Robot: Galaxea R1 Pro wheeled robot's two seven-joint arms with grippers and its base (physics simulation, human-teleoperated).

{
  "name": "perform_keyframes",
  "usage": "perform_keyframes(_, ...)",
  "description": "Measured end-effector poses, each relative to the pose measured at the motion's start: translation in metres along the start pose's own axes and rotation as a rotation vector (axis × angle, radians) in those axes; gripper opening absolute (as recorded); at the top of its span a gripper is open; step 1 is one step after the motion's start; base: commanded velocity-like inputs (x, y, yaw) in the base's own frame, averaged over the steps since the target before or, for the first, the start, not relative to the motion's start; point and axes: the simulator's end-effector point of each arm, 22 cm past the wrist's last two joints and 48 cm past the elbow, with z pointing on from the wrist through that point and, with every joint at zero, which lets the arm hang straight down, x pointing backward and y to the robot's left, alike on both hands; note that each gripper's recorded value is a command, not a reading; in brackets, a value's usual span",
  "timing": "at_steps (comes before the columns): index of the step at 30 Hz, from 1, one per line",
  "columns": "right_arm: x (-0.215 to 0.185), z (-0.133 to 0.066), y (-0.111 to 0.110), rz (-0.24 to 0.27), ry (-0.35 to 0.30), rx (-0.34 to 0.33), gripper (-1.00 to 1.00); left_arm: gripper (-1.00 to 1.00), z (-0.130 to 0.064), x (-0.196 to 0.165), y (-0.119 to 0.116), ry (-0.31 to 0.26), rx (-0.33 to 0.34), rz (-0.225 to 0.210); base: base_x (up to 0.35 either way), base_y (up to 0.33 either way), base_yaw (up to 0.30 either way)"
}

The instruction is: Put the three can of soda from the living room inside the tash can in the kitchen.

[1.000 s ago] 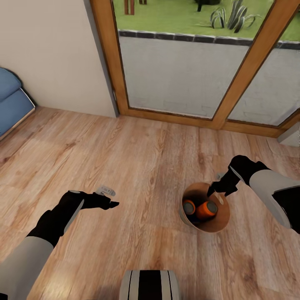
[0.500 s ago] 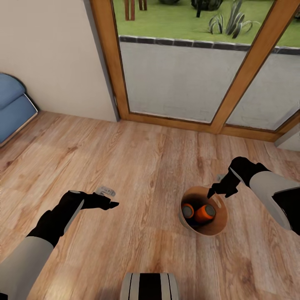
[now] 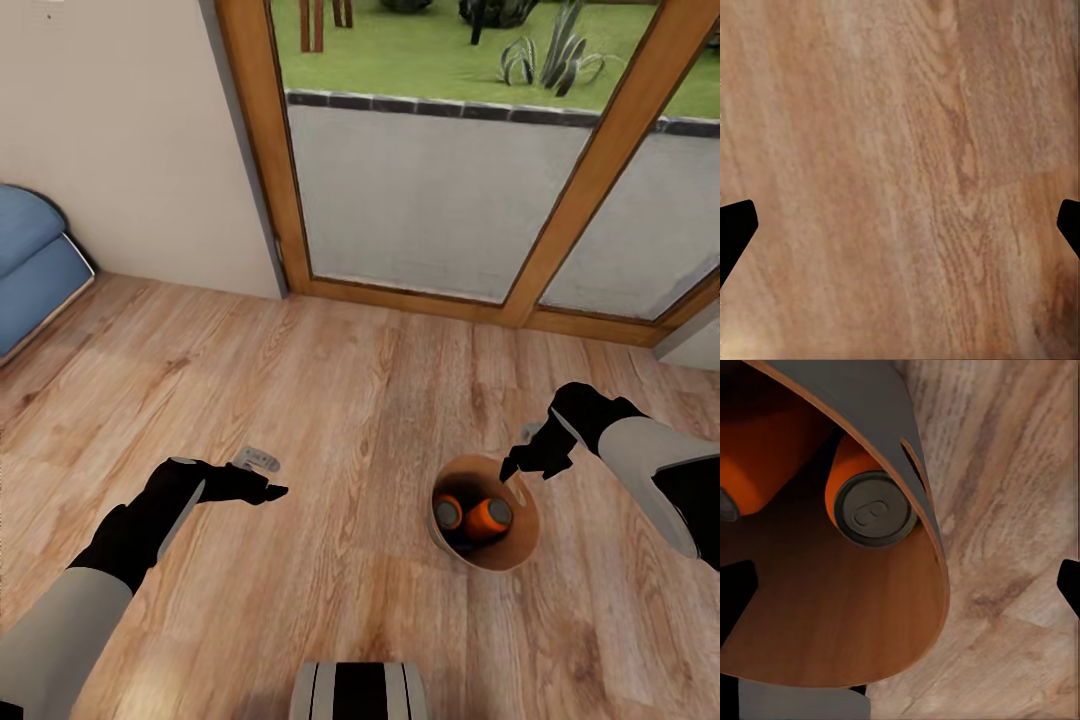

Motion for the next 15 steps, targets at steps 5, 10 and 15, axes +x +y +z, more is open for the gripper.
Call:
perform_keyframes(5, 0.006, -0.005, 0.001, -0.002, 0.008, -0.002, 1.00, 1.00, -0.009, -0.006, -0.002, 0.001, 0.000, 0.000, 0.000, 0.000, 0.000)
perform_keyframes(10, 0.009, -0.013, 0.002, -0.002, 0.013, -0.003, 1.00, 1.00, -0.018, -0.012, -0.004, 0.003, 0.000, -0.001, 0.000, 0.000, 0.000)
perform_keyframes(15, 0.011, -0.022, 0.004, -0.003, 0.017, -0.003, 1.00, 1.00, -0.027, -0.018, -0.006, 0.003, 0.000, -0.001, 0.000, 0.000, 0.000)
